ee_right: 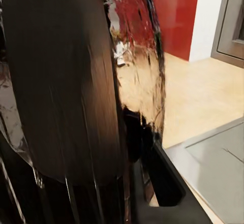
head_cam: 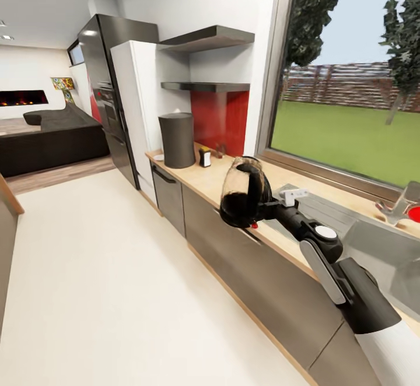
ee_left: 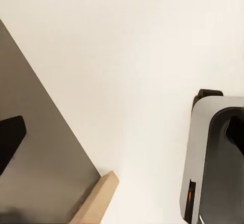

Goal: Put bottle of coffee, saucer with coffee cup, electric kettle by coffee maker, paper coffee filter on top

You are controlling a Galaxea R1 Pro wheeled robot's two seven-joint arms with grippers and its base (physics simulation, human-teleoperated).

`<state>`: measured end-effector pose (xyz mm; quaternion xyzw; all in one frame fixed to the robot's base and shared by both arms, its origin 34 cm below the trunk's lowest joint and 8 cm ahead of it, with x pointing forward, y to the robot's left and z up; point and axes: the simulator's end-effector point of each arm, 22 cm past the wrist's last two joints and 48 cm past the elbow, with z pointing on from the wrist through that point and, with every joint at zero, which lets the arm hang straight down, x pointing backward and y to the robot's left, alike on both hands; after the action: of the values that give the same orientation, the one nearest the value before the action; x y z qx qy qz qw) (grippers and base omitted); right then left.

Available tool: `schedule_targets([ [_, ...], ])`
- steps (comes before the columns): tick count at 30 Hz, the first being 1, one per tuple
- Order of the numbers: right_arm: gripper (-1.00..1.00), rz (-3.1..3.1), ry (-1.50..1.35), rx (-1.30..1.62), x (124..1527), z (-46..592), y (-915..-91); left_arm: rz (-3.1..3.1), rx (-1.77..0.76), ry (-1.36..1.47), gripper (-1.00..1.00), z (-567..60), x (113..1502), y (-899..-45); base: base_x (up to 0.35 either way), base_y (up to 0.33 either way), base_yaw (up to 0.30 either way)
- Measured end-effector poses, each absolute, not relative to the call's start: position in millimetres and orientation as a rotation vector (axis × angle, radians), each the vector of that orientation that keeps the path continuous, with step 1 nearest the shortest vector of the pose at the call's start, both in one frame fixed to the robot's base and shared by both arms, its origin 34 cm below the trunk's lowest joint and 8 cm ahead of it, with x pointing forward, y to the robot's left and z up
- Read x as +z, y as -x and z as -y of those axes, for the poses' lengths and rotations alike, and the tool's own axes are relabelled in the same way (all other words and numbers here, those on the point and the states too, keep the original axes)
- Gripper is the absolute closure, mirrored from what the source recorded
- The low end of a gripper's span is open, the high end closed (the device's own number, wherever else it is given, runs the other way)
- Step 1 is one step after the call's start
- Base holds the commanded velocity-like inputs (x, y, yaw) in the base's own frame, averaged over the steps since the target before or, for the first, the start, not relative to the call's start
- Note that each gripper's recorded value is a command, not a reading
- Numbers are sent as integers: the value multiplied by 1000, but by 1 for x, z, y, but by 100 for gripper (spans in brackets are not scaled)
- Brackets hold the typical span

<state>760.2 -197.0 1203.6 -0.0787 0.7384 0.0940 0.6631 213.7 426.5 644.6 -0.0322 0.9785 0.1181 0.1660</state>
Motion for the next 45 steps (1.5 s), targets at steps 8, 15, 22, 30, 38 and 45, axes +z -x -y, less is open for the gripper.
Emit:
schedule_targets([
  [8,100,-1666,177,212,1205,198,-760,-2785,335,92,-100,-426,645,-214,297,201,0],
  [15,100,-1665,177,211,1205,198,-760,-2785,334,94,-100,-426,645,-214,286,230,0],
  [22,100,-1664,177,211,1206,198,-760,-2784,335,94,-100,-426,645,-214,284,232,0],
  [30,100,-1664,177,211,1206,198,-760,-2785,334,95,-100,-426,645,-214,284,232,0],
  [38,100,-1663,175,211,1206,199,-760,-2785,334,95,-100,-426,645,-214,287,223,0],
  [45,100,-1666,174,208,1205,199,-761,-2785,333,96,-100,-425,644,-214,303,167,0],
])
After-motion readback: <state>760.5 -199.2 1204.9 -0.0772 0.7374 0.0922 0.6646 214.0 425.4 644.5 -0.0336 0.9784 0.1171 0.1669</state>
